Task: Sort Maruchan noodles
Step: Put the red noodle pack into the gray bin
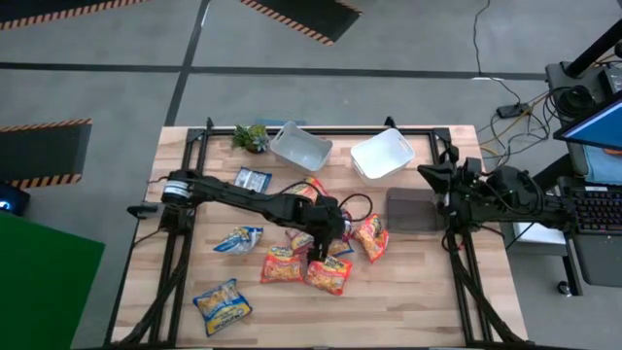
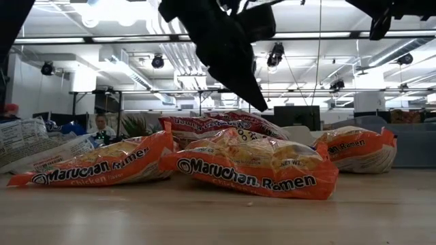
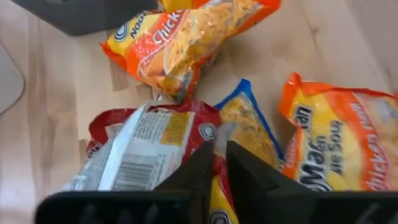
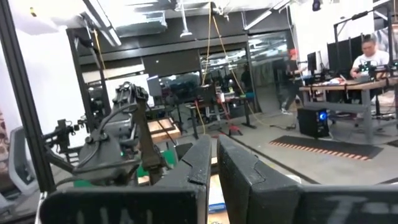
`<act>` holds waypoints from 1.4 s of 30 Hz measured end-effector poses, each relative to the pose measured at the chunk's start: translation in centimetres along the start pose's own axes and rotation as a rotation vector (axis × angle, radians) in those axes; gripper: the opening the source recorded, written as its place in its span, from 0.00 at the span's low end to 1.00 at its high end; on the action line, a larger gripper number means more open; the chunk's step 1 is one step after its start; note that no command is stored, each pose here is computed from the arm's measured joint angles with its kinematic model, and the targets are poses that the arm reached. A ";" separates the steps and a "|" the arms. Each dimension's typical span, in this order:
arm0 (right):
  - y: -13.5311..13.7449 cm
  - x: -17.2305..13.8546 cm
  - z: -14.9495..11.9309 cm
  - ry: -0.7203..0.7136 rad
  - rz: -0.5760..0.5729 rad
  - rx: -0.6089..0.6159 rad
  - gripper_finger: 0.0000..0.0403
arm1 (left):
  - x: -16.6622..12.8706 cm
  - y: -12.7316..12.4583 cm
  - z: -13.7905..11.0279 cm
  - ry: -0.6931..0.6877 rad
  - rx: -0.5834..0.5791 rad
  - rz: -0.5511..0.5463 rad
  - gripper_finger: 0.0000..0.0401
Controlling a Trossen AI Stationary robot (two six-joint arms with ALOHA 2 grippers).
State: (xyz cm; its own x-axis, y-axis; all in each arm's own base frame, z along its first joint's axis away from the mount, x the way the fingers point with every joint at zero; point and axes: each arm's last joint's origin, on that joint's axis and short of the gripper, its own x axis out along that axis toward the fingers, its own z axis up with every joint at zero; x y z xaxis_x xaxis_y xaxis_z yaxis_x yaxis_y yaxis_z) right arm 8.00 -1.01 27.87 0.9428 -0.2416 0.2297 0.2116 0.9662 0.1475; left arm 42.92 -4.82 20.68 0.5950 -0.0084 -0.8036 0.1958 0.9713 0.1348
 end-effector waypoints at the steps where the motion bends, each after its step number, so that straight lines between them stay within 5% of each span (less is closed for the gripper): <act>1: 0.0 0.0 0.0 0.000 -0.001 -0.011 0.04 | 0.3 0.1 0.1 0.007 0.000 0.032 0.13; 4: 0.0 0.0 0.0 -0.005 -0.001 -0.026 0.04 | 1.1 0.3 0.2 0.045 0.005 0.155 0.23; 11: -0.1 0.0 0.0 -0.005 -0.024 -0.075 0.04 | 2.3 -0.1 0.7 0.125 0.091 0.257 0.52; 18: -0.1 0.0 0.0 0.003 -0.028 -0.083 0.04 | 2.3 0.0 -0.3 0.263 0.138 0.245 0.65; 35: -0.1 0.2 -0.9 0.088 -0.033 -0.047 0.04 | 2.1 0.5 -1.4 0.368 0.067 0.267 0.55; 42: -0.1 0.2 -1.0 0.098 -0.035 -0.015 0.04 | 2.1 0.6 -1.5 0.362 0.022 0.278 0.31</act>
State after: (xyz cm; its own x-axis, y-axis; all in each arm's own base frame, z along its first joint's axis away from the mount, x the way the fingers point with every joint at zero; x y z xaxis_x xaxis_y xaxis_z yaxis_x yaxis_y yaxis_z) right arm 8.40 -1.11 26.92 0.9551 -0.2663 0.1297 0.2483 0.9586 0.1393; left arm 43.16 -3.94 18.18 0.3173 0.3391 -0.8856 0.0863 0.9197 0.3831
